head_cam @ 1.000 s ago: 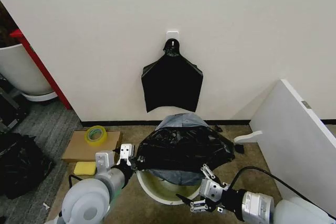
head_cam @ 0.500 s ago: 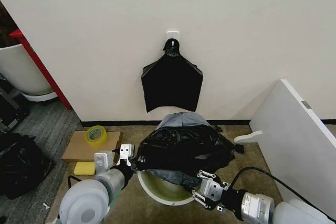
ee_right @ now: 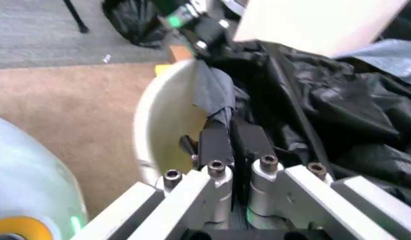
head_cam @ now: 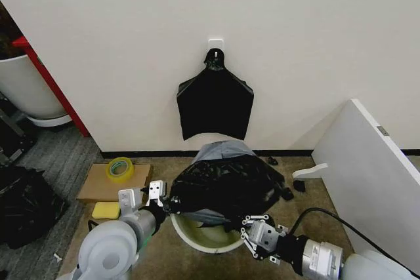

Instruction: Place the garbage bag over the trash bin.

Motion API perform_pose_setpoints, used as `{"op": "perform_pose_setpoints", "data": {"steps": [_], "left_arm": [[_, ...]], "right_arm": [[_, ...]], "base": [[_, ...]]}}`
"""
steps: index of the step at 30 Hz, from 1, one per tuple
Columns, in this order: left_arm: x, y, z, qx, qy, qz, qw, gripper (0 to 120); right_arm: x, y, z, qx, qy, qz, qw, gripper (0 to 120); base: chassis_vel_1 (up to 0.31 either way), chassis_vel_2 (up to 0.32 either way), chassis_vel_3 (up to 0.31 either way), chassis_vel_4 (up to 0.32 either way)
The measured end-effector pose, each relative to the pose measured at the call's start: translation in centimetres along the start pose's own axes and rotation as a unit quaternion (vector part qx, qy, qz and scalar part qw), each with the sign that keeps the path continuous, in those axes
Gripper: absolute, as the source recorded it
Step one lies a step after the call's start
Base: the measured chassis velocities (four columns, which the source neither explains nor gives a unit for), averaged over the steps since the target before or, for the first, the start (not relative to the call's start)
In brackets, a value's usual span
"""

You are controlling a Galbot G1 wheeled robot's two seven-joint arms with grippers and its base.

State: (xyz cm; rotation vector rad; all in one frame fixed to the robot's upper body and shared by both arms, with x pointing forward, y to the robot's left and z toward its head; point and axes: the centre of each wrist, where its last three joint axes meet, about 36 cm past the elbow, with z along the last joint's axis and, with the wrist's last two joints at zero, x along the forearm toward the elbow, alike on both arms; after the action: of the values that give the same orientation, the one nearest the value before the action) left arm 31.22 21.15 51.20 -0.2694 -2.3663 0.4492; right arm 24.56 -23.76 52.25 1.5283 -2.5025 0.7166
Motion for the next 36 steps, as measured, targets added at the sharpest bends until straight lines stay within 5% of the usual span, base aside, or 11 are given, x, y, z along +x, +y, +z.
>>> {"op": "perform_pose_setpoints", "data": {"steps": [12, 36], "left_arm": [[-0.2, 0.4, -1.6, 0.017, 0.002, -0.001, 0.9999, 0], [-0.6, -0.4, -4.3, 0.061, 0.014, 0.033, 0.9975, 0]], "right_arm": [[-0.4, 0.3, 1.8, 0.035, -0.058, -0.065, 0.996, 0], [-2.2, -0.4, 8.4, 0.044, 0.008, -0.07, 0.997, 0]], "base": [[0.0, 0.0, 0.0, 0.0], [0.0, 0.0, 0.0, 0.0]]}}
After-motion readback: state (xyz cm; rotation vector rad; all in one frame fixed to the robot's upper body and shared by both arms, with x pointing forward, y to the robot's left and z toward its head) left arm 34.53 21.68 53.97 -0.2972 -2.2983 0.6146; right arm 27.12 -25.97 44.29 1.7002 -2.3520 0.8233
